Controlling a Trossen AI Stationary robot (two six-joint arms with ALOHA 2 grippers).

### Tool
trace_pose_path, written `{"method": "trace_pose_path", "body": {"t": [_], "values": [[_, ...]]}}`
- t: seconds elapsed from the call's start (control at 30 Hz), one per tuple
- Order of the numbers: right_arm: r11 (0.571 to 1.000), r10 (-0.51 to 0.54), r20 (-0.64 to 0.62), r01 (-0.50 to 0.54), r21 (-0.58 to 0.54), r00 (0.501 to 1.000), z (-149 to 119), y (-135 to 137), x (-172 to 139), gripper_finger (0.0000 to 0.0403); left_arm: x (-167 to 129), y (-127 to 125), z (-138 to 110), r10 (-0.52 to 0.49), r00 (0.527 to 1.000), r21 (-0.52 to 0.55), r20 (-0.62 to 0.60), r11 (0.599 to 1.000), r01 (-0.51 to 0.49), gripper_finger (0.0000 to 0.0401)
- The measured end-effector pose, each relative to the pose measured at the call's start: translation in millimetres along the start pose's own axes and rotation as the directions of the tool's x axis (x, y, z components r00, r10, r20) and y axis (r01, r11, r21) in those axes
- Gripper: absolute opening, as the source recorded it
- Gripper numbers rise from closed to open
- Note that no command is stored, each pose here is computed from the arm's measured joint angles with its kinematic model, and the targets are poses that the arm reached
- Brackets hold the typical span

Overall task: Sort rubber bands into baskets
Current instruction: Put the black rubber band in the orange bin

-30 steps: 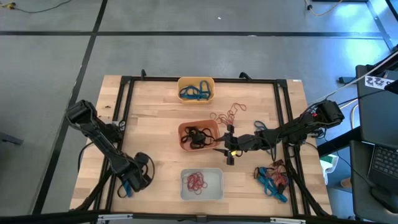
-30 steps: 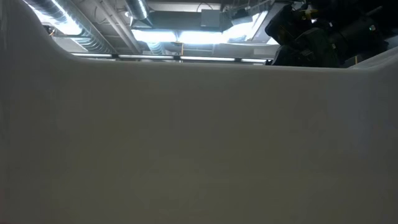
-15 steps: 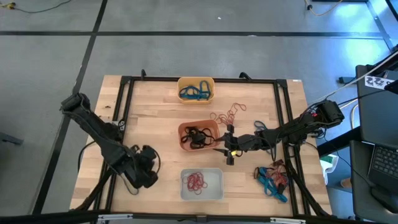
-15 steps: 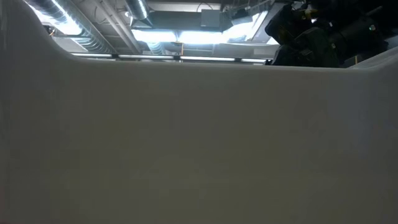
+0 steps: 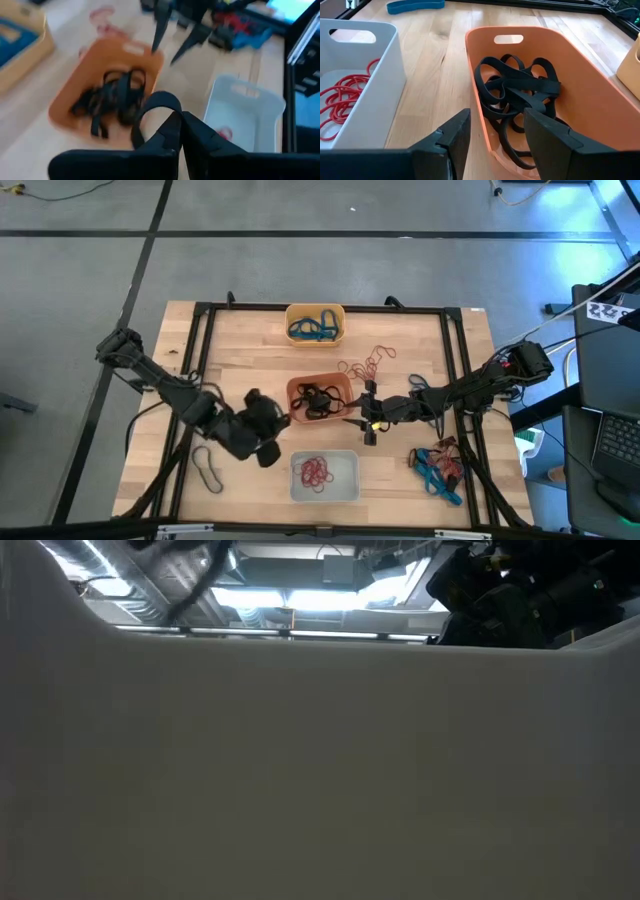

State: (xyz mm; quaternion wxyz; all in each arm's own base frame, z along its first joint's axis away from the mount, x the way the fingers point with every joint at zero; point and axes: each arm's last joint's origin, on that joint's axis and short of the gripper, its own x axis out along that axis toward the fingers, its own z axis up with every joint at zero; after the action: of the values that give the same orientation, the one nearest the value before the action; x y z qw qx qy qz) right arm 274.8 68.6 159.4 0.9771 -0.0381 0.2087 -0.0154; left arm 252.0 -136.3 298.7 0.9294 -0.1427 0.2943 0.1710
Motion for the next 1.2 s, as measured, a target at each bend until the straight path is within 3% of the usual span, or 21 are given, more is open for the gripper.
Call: {"method": "trace_pose_path", "body": {"t": [0.2,0.5,0.77,0.97,1.2], "values": [[1.000,0.000,-0.001,0.000,0.000,1.000,-0.1,0.0,0.0,0.0182,12.9,4.9,26.3,-0.026,0.992,0.059,0.125,0.998,0.019,0.0005],[1.000,0.000,-0.003,0.000,-0.001,1.000,-0.3,0.0,0.0,0.0182,44.6,17.0,45.9,0.036,0.980,0.130,0.197,0.990,-0.063,0.0008],[1.000,0.000,-0.004,0.000,-0.001,1.000,-0.4,0.0,0.0,0.0182,80.5,33.8,46.1,0.149,0.978,0.181,0.148,0.968,-0.175,0.0014],[1.000,0.001,-0.004,-0.001,-0.001,1.000,-0.3,0.0,0.0,0.0182,106.7,44.4,41.7,0.219,0.970,0.136,0.105,0.963,-0.232,0.0032],[1.000,0.001,-0.005,-0.001,-0.002,1.000,-0.5,0.0,0.0,0.0182,128.2,52.7,33.9,0.218,0.976,0.122,0.013,0.968,-0.218,0.0082]]}}
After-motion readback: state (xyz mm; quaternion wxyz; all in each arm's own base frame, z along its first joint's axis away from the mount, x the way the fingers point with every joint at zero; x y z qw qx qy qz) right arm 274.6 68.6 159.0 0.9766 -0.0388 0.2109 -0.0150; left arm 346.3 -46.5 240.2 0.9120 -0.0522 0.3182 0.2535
